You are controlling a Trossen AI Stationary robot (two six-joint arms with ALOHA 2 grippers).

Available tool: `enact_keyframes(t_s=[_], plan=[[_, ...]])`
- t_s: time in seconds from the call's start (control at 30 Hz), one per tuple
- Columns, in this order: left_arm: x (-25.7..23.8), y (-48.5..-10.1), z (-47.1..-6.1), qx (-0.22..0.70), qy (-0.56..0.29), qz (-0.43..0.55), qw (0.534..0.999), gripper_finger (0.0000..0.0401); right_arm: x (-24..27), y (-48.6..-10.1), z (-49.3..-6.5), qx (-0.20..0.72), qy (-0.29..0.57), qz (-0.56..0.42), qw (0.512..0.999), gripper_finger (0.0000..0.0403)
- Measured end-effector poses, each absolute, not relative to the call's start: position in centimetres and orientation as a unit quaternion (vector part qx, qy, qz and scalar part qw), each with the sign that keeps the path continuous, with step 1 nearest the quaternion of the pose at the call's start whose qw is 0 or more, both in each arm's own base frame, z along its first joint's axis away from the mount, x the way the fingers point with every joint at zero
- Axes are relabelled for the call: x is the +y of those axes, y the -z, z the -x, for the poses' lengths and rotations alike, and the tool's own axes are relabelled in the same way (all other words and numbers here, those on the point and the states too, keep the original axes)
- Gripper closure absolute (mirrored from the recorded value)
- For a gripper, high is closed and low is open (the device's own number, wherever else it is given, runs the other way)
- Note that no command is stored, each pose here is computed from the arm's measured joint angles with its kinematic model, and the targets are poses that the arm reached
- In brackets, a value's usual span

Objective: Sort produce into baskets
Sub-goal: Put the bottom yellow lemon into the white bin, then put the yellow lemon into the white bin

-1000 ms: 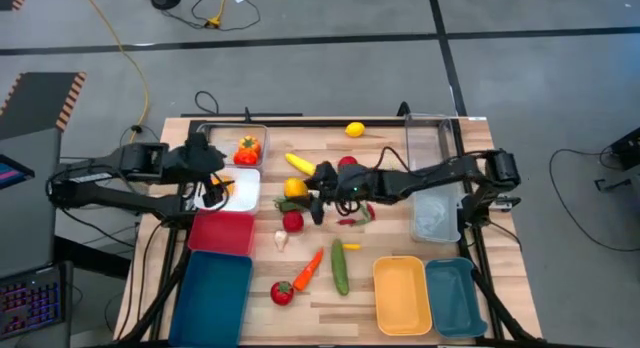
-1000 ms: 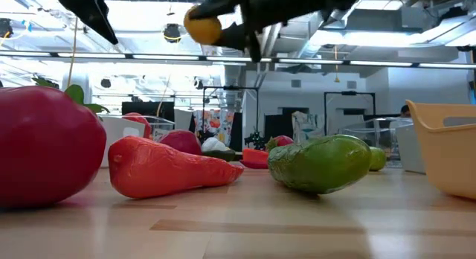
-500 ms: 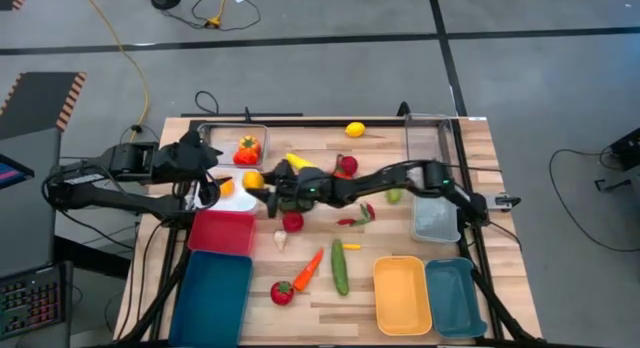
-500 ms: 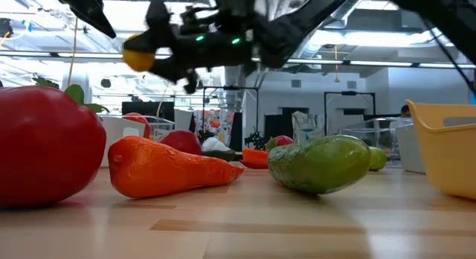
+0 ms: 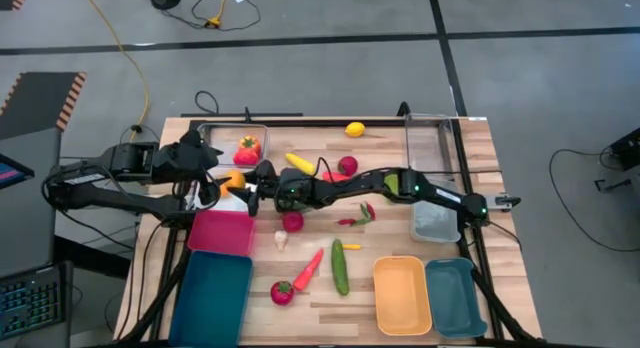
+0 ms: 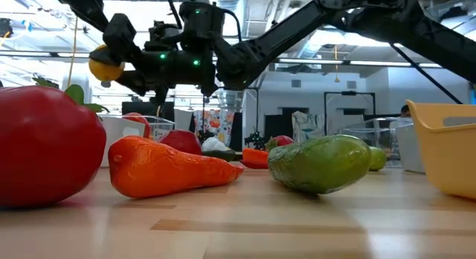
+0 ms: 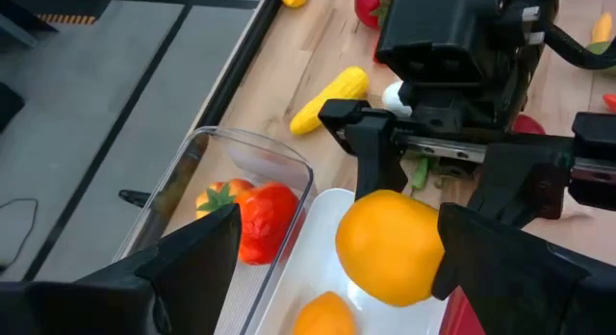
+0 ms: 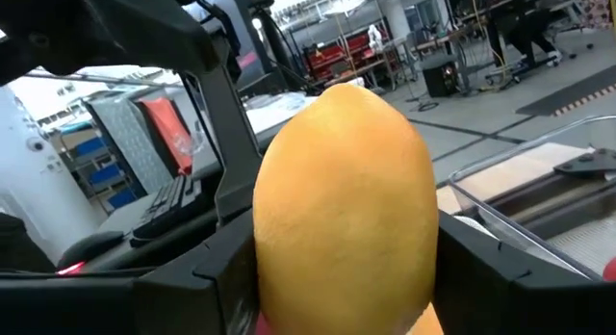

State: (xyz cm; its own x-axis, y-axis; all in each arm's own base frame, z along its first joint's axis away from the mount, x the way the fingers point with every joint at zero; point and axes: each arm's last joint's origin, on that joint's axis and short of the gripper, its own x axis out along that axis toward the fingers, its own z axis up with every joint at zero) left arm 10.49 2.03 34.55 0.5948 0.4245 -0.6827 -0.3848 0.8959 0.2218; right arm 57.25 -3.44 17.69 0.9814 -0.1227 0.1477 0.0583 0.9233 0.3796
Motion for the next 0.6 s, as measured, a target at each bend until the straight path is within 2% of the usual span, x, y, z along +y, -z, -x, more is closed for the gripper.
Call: enact_keyframes(t_s=[0.43,0.6], plan=[[2.0,-34.6,-10.5,0.389,-0.226,-0.025,0.893,0.0063,-4.7,-17.7,-57.2,-0.056,0.046,-0.189,0.979,0.0057],[2.0,-34.6,-10.5,0.389,-0.226,-0.025,0.893,0.0063,-6.4,-21.2,-56.1,0.018,-0.017,-0.193,0.981,0.005]])
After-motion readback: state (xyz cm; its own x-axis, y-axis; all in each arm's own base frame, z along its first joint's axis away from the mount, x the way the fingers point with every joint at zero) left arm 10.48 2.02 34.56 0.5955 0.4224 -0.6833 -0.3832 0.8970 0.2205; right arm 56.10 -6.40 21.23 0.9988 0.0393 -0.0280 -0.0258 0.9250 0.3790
